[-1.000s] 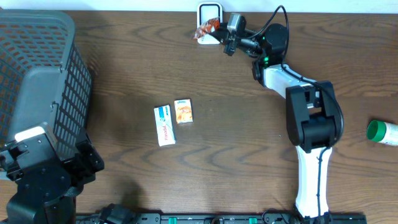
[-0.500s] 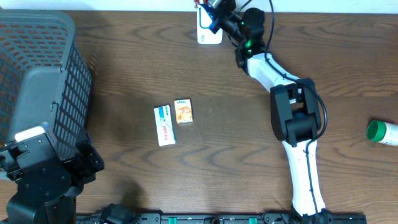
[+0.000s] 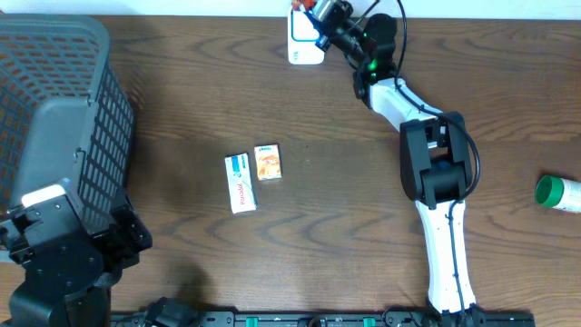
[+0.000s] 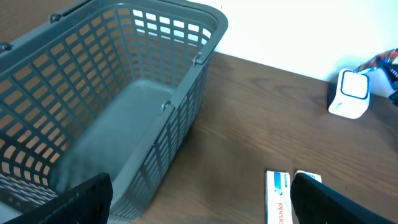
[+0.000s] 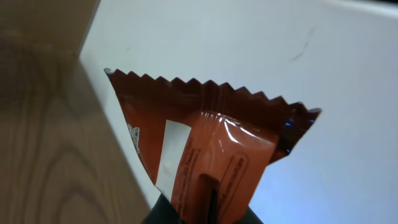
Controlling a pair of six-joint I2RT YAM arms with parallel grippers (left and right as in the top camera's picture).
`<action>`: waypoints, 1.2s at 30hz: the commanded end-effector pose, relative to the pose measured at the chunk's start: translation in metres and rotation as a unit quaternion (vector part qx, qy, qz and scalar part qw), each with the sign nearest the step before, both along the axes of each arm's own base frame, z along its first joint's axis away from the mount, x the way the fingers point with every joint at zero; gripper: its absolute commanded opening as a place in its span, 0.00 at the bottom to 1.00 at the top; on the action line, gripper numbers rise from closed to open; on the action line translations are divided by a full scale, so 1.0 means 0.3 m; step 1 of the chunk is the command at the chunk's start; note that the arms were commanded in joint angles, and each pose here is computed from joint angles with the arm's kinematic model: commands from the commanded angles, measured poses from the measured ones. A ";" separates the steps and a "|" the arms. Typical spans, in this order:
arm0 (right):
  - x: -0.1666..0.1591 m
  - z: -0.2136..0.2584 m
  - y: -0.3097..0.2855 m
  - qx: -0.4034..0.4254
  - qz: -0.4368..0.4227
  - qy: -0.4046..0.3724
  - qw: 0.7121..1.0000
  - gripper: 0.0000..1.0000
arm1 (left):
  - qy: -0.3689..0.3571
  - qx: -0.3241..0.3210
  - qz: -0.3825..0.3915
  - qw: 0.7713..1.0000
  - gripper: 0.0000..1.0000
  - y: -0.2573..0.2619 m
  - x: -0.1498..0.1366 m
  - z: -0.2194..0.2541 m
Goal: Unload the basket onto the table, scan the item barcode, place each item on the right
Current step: 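Hold the bar wrapper against the scanner face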
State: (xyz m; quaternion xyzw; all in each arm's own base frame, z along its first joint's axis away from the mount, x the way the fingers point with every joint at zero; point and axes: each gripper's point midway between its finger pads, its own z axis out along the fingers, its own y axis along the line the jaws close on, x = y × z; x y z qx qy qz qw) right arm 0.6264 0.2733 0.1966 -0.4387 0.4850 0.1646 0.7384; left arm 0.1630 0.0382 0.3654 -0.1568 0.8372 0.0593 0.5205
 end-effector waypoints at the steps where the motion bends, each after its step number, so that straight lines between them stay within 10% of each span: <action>1: -0.045 -0.031 0.042 -0.014 0.054 -0.010 0.998 0.01 | -0.008 -0.003 0.007 1.000 0.92 0.008 -0.004 0.014; 17: -0.266 0.168 -0.036 0.045 0.220 -0.069 0.972 0.01 | -0.008 -0.003 0.007 1.000 0.91 0.008 -0.004 0.014; 36: -0.246 0.189 -0.384 0.200 0.266 0.351 0.875 0.01 | -0.008 -0.003 0.007 1.000 0.92 0.008 -0.004 0.014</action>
